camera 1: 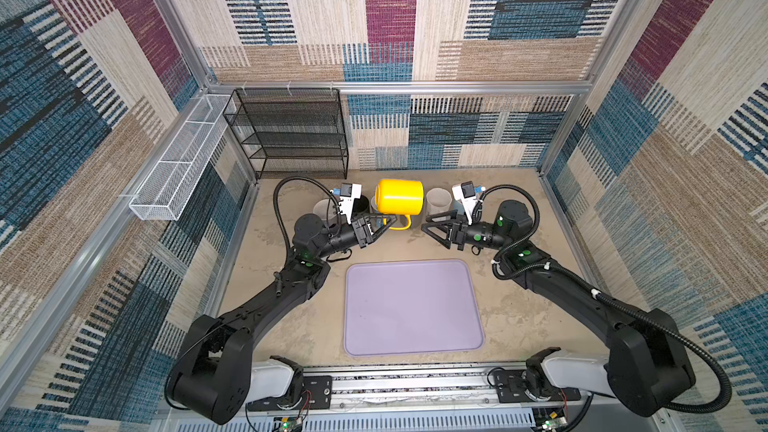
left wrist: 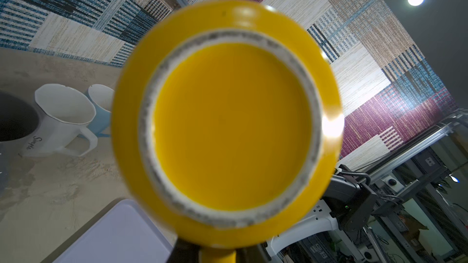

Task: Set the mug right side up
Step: 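Grasp the yellow mug's rim with the right gripper beside the left gripper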

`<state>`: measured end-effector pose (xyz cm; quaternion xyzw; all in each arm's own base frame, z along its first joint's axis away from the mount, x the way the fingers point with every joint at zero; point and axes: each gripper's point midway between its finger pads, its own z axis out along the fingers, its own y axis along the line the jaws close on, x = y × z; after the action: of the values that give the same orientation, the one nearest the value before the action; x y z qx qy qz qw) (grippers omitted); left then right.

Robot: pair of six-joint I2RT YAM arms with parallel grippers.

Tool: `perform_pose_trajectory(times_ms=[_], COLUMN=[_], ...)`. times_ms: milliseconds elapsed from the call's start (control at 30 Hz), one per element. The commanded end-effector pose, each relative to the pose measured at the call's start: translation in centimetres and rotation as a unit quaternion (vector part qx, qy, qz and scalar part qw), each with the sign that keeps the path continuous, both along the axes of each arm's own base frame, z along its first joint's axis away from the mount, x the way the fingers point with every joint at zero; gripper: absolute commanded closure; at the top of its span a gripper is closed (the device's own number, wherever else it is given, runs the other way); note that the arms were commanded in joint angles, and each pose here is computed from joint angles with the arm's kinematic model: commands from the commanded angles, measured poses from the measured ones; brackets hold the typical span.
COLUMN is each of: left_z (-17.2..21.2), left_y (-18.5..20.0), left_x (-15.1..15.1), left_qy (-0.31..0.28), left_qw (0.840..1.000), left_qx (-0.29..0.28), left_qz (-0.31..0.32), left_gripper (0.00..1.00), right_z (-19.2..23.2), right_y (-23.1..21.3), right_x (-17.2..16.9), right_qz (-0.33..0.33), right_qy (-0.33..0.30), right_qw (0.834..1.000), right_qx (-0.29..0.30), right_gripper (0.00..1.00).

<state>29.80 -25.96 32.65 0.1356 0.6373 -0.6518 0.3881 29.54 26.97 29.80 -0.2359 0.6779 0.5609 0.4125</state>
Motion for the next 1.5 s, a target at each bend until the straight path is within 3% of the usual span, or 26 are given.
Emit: perform_pose_trajectory(times_ms=[0,367,833,1267,1467], left_z=[2.4,2.4,2.5,2.4,2.2], left_y=[0.1,-0.4,-0.5,-1.1,-1.4], left_x=[-0.9,-1.4,-1.7,-2.6,-2.7], left_qy=[-0.053,-0.058,-0.07,-0.084,-0.08], left_qw=[0.998,0.998,0.997,0.996,0.996], left_qx=[-0.025,-0.017,-0.016,-0.001,0.006], left_qz=[-0.01,-0.013,-0.012,-0.022,-0.028], left_gripper=[1.0,1.0,1.0,1.0,1.0], right_z=[1.8,2.5,4.3,5.4,5.7], right_y=[0.8,3.3,4.4,4.7,4.6], right_x=[-0.2,-0.5,-1.4,-1.9,-2.3], right_qz=[0.013,0.036,0.043,0.046,0.048], right_qy=[-0.026,-0.038,-0.046,-0.05,-0.055], right_qw=[0.999,0.998,0.994,0.992,0.991], right_qx=[0.02,0.045,0.087,0.109,0.113], right_gripper=[0.29,0.35,0.61,0.77,0.96])
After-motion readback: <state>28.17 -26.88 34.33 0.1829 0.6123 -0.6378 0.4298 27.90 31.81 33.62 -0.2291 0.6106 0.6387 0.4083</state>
